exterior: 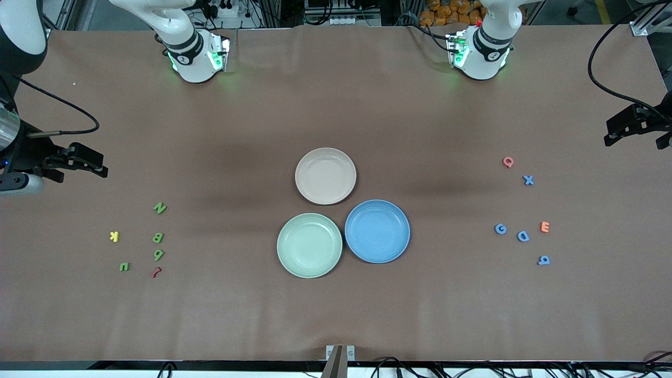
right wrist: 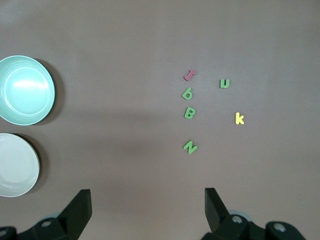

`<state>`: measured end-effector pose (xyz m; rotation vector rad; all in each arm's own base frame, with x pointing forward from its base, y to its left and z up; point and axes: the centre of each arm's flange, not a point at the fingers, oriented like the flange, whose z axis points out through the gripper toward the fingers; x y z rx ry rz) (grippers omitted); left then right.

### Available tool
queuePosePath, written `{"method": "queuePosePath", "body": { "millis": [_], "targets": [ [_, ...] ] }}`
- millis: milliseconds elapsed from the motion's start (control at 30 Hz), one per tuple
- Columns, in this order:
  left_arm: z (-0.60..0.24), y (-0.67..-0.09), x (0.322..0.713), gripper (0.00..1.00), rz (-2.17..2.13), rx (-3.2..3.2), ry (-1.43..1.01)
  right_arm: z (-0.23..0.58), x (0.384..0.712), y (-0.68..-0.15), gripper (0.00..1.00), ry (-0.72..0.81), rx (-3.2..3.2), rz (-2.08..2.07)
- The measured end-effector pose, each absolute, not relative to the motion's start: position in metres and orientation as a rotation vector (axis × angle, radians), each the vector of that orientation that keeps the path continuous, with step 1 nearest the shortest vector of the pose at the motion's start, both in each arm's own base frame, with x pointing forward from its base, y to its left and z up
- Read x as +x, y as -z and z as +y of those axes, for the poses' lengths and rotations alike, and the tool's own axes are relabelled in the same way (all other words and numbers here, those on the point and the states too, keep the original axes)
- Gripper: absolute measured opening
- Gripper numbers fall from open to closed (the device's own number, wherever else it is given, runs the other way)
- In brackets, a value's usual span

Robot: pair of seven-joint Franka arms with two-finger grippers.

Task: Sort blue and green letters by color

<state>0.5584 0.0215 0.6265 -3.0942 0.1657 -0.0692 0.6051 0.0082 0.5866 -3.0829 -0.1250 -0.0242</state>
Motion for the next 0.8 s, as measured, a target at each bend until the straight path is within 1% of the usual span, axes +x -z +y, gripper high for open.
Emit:
{"method": "queuePosePath", "body": {
  "millis": [500, 800],
  "targets": [
    [0.025, -0.620, 0.559, 1.00, 0.158, -3.097, 0.045, 0.009, 0.606, -0.587, 1.00, 0.031, -3.083, -0.128],
    [0.032, -0.584, 0.572, 1.00, 0.147, -3.111, -0.052, 0.010, 0.607, -0.587, 1.00, 0.041, -3.083, -0.129]
  ]
}}
